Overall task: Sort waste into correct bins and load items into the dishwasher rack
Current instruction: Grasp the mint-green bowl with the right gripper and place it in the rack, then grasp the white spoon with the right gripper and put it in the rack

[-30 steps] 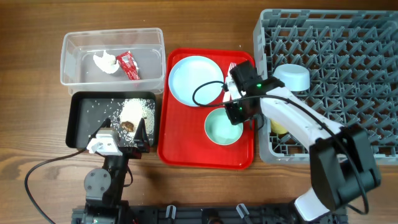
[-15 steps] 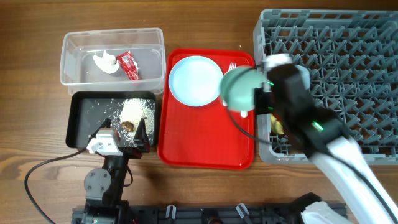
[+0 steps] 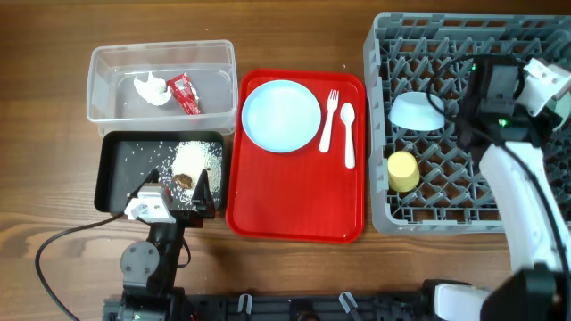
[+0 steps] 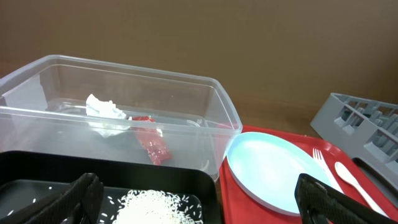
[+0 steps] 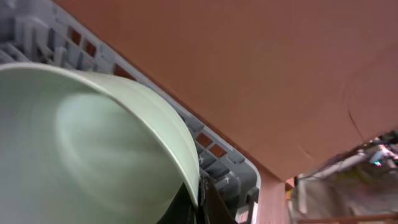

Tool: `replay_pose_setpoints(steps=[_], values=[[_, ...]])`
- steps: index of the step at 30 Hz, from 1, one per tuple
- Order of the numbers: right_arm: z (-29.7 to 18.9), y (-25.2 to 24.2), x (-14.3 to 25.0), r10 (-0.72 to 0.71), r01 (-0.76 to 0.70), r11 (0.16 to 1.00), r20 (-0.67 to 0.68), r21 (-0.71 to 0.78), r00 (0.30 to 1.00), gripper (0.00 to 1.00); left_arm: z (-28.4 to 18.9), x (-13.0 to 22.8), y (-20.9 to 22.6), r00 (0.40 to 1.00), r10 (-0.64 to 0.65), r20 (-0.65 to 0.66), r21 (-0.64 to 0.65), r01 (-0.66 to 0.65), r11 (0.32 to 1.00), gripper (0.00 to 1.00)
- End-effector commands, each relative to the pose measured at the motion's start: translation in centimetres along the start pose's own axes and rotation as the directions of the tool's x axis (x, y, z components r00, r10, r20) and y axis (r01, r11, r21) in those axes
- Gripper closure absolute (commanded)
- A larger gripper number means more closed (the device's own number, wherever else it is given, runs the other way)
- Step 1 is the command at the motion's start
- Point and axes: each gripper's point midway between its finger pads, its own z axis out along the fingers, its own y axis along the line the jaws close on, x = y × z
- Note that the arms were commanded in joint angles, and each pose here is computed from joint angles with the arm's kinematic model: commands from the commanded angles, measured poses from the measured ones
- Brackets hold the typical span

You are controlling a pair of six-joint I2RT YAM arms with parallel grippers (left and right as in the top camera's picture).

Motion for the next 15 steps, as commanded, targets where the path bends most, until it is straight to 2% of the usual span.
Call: replay_pose_setpoints(steps=[1,6,15], values=[[2.0,1.9,1.2,-0.146,0.147,0.989,-0.037,0.029,0.989,0.96,0.0,0.0,0.1,1.000,0.016,0.003,-0.001,-0.016,1.000,0.00],[3.5,2.7,-0.2,-0.244,0.243,0.965,-0.007,0.094,0.970,0.96,0.0,0.0,0.1,1.000,0.016,0.003,-0.001,-0.016,1.000,0.00],[6.1,5.1,2.0,-0.391,0.396,0.912,-0.066,0.102,0.918,0.96,0.0,0.0,0.1,1.000,0.016,0.003,-0.001,-0.016,1.000,0.00]])
